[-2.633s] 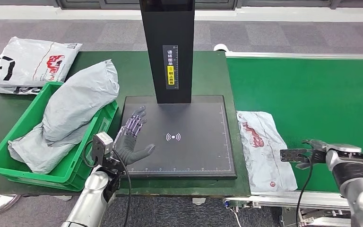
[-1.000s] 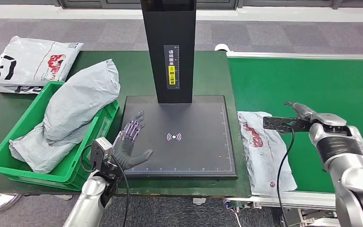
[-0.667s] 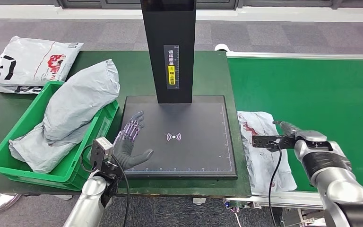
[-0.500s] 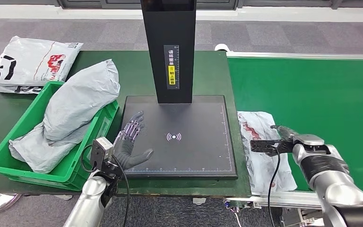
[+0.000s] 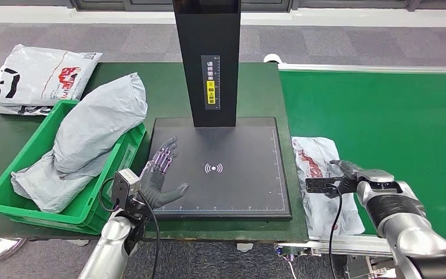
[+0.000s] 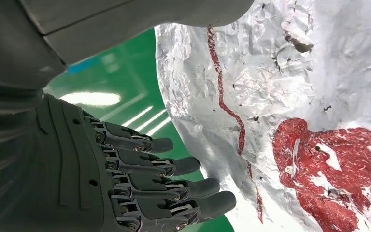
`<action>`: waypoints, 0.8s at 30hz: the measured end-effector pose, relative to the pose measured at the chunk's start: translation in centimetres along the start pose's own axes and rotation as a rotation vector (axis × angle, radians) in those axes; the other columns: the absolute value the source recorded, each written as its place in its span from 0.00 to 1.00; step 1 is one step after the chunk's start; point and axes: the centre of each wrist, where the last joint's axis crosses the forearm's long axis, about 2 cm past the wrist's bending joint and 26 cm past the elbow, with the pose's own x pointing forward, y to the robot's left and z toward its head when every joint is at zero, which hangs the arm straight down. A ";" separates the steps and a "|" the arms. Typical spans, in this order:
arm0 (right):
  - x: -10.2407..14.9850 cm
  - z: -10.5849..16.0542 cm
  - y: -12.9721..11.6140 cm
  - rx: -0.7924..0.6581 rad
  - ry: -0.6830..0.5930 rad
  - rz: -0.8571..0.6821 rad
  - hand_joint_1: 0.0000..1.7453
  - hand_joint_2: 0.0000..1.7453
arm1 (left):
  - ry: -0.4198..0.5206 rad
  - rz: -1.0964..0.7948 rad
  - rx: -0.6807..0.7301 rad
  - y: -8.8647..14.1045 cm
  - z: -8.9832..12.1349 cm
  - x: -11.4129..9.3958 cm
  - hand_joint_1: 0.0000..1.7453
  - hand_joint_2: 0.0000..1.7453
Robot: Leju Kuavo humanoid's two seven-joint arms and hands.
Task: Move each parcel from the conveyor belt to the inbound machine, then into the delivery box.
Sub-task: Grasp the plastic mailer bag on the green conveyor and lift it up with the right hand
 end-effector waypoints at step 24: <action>0.8 -1.0 3.9 0.074 -0.013 -0.017 0.00 1.00 | 0.003 -0.021 0.006 0.0 -0.3 0.1 0.00 1.00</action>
